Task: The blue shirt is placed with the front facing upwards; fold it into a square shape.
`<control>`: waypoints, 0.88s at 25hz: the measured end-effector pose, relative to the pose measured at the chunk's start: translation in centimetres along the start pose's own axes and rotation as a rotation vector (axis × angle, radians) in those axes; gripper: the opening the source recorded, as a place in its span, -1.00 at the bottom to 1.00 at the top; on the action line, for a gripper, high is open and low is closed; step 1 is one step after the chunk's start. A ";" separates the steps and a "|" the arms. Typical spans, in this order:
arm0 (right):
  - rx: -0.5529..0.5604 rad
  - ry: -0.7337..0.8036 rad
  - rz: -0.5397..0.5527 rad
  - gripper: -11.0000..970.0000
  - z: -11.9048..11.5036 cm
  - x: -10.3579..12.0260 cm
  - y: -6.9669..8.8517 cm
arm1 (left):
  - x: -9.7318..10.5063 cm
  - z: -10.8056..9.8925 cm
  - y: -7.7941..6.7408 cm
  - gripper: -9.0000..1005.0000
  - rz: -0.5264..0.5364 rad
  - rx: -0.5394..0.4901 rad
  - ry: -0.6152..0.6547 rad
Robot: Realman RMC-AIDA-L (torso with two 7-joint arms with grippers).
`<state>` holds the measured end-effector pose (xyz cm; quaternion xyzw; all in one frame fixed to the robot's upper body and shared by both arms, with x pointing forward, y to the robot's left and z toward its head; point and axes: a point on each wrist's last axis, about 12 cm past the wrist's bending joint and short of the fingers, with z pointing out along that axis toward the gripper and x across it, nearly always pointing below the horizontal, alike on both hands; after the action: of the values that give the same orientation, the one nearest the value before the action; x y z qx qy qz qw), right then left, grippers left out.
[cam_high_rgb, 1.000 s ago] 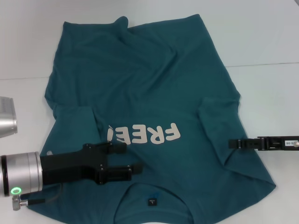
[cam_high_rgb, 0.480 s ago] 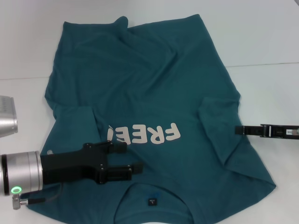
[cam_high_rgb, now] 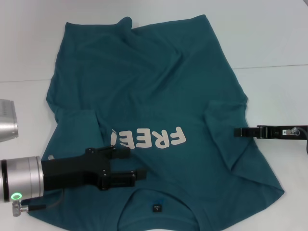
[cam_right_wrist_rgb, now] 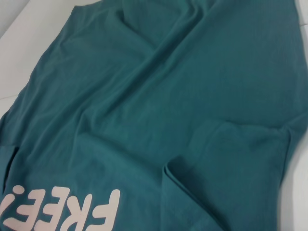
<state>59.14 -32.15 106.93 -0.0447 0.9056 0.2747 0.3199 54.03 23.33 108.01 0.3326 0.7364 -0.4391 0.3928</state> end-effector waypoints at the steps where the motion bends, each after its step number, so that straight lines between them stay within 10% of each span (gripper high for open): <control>1: -0.001 0.001 -0.001 0.51 0.1 0.0 0.0 | 0.0 0.0 0.0 0.77 0.000 0.000 0.000; 22: -0.041 0.038 -0.032 0.51 1.2 0.2 1.5 | 0.1 0.0 0.0 0.77 -0.001 0.000 -0.002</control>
<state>59.26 -30.28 106.73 -0.0708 0.9049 0.2870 0.3062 53.98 23.35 107.96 0.3317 0.7363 -0.4395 0.3932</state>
